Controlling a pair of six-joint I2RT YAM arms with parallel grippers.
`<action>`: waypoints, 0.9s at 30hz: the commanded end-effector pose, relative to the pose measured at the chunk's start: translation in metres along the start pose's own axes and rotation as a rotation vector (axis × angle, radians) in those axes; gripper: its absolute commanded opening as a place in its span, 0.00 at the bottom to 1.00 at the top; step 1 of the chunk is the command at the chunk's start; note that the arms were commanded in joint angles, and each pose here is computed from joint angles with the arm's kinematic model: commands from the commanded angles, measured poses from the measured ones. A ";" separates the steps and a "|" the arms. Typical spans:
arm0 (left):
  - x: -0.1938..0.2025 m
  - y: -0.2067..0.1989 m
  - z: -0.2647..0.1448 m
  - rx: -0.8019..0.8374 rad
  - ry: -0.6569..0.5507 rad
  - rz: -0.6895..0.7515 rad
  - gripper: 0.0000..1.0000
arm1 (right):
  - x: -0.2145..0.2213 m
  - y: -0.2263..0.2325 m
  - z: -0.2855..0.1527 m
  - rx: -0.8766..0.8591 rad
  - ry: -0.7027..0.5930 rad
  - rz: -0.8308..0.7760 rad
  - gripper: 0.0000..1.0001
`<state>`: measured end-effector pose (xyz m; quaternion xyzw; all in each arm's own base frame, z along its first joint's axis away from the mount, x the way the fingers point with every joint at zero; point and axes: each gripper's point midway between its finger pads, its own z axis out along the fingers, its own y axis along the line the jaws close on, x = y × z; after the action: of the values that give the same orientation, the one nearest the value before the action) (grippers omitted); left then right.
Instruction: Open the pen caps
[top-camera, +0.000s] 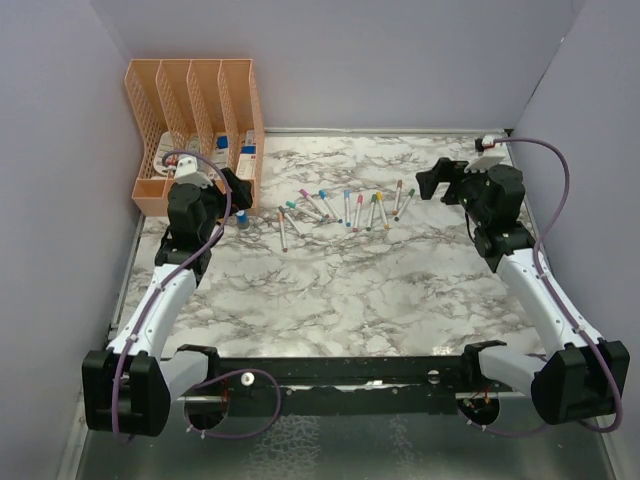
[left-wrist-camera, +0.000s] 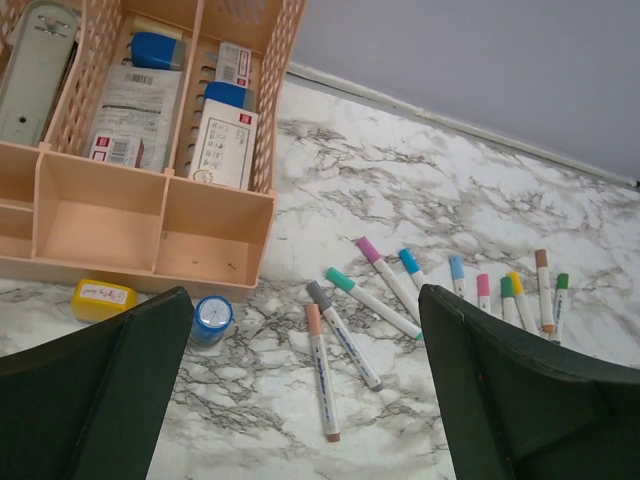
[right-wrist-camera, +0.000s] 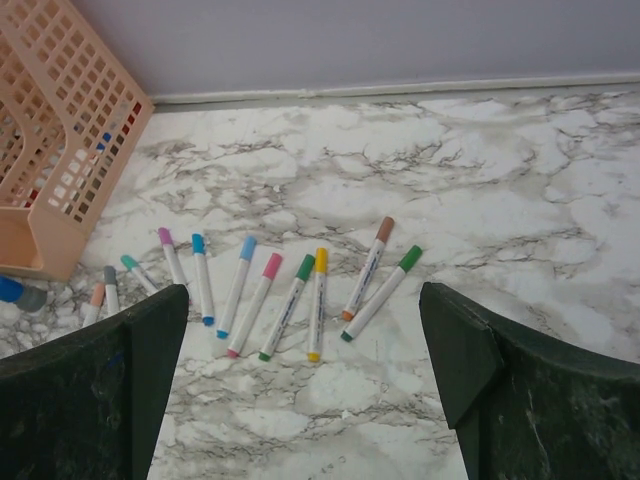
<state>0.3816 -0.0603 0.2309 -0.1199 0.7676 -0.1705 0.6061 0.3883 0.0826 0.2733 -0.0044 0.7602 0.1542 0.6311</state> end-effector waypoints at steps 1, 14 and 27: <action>-0.017 -0.020 -0.013 0.085 -0.049 -0.029 0.99 | -0.006 0.017 -0.008 -0.085 0.016 0.012 0.99; -0.036 0.008 -0.052 -0.083 -0.151 -0.070 0.99 | 0.019 0.021 0.000 -0.124 0.137 -0.010 1.00; -0.015 0.020 -0.055 -0.136 -0.069 -0.060 0.99 | 0.128 0.177 0.042 -0.298 0.460 -0.185 0.95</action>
<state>0.3367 -0.0374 0.2564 -0.1762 0.7389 -0.1527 0.6322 0.3744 0.2437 0.1974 -0.1771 0.8374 0.2254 0.4655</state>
